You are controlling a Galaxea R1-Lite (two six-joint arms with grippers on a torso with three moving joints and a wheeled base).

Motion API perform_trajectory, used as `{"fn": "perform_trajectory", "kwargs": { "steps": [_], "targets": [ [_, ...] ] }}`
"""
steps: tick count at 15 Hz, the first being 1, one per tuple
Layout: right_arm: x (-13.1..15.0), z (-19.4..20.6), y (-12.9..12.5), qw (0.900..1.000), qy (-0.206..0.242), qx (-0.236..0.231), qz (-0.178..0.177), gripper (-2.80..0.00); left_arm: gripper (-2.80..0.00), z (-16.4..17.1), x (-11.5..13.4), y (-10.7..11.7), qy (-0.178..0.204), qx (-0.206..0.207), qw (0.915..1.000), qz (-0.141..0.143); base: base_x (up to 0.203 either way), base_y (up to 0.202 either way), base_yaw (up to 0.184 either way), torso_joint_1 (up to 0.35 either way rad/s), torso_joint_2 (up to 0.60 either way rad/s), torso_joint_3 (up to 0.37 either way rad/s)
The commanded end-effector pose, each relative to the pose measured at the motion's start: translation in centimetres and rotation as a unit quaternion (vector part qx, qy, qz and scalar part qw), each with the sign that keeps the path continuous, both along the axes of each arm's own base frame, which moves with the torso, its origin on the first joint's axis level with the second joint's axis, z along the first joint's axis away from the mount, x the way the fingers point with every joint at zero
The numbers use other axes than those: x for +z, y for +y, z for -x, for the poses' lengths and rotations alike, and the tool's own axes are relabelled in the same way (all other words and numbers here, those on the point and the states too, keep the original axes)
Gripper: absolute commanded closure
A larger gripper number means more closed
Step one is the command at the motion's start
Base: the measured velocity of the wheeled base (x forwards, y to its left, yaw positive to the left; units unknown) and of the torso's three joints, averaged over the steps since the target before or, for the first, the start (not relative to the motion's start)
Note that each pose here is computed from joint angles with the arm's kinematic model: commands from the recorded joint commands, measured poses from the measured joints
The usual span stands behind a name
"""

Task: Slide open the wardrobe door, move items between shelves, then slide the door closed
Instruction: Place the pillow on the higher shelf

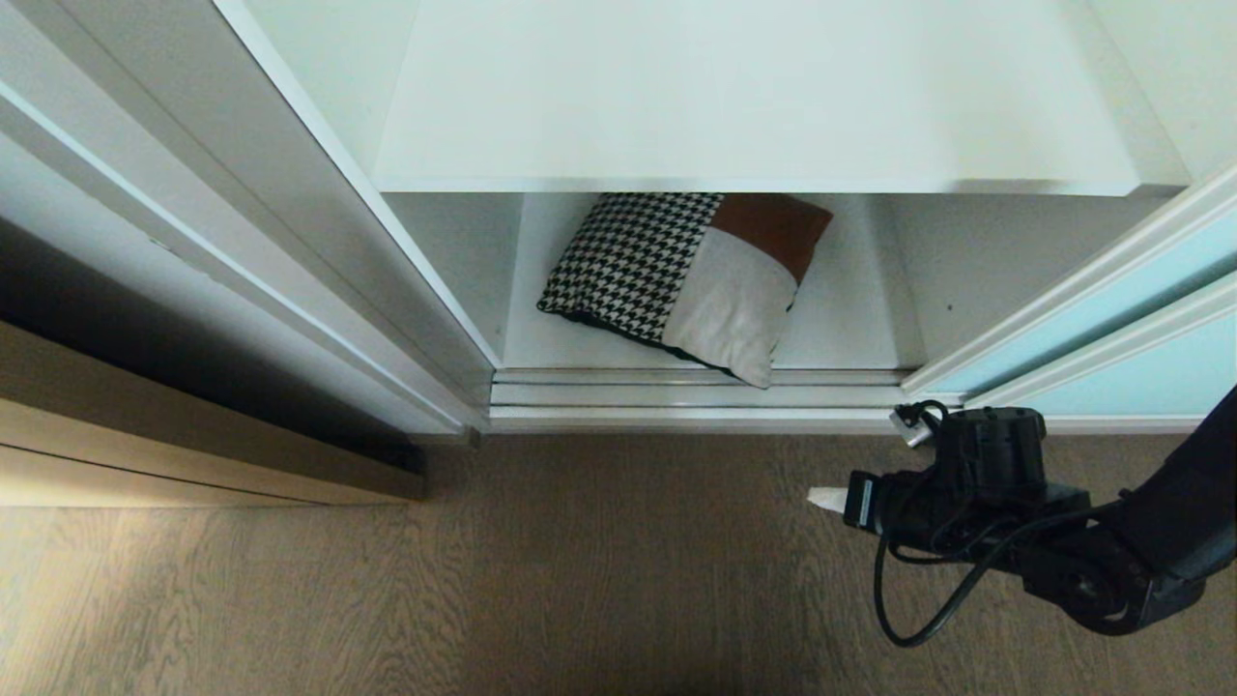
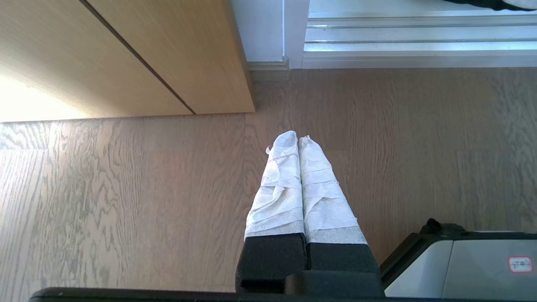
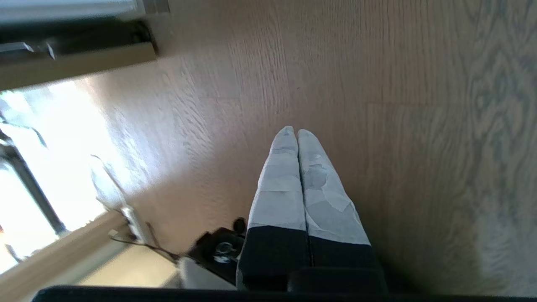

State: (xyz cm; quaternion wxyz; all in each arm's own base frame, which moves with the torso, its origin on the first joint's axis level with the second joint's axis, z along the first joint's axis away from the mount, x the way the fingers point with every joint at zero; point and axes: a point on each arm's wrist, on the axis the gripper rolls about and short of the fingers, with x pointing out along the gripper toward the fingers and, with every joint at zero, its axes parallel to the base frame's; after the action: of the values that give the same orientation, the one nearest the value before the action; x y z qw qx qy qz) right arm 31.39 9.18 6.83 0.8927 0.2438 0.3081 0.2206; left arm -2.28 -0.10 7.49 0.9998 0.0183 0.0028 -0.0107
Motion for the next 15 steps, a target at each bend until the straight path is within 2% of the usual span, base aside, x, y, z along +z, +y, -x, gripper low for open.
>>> {"fn": "perform_trajectory", "kwargs": {
  "steps": [1, 6, 11, 13, 15],
  "targets": [
    [0.2, -0.1, 0.6, 1.000, -0.011, 0.012, 0.003, 0.00, 0.00, 0.0, 0.0, 0.0, 0.002, 0.000, 1.0000, 0.000, 0.000, 0.000, 0.000, 0.000, 0.00, 0.000],
    [-0.3, -2.0, -0.3, 0.999, -0.044, -0.004, 0.004, 0.00, 0.00, 0.0, 0.0, 0.0, 0.002, 0.000, 1.0000, 0.000, 0.000, 0.000, 0.000, 0.000, 0.00, 0.000],
    [-2.8, -4.0, -0.3, 0.997, -0.074, -0.012, 0.000, 0.00, 0.00, 0.0, 0.0, 0.0, 0.002, 0.000, 1.0000, 0.000, 0.000, 0.000, 0.000, 0.000, 0.00, 0.000],
    [-2.5, -3.7, -0.3, 0.998, -0.054, -0.017, 0.006, 0.00, 0.00, 0.0, 0.0, 0.0, 0.002, 0.000, 1.0000, 0.000, 0.000, 0.000, 0.000, 0.000, 0.00, 0.000],
    [-1.1, -4.0, -0.3, 0.998, -0.057, -0.017, 0.003, 0.00, 0.00, 0.0, 0.0, 0.0, 0.002, 0.000, 1.0000, 0.000, 0.000, 0.000, 0.000, 0.000, 0.00, 0.000]
  ]
}}
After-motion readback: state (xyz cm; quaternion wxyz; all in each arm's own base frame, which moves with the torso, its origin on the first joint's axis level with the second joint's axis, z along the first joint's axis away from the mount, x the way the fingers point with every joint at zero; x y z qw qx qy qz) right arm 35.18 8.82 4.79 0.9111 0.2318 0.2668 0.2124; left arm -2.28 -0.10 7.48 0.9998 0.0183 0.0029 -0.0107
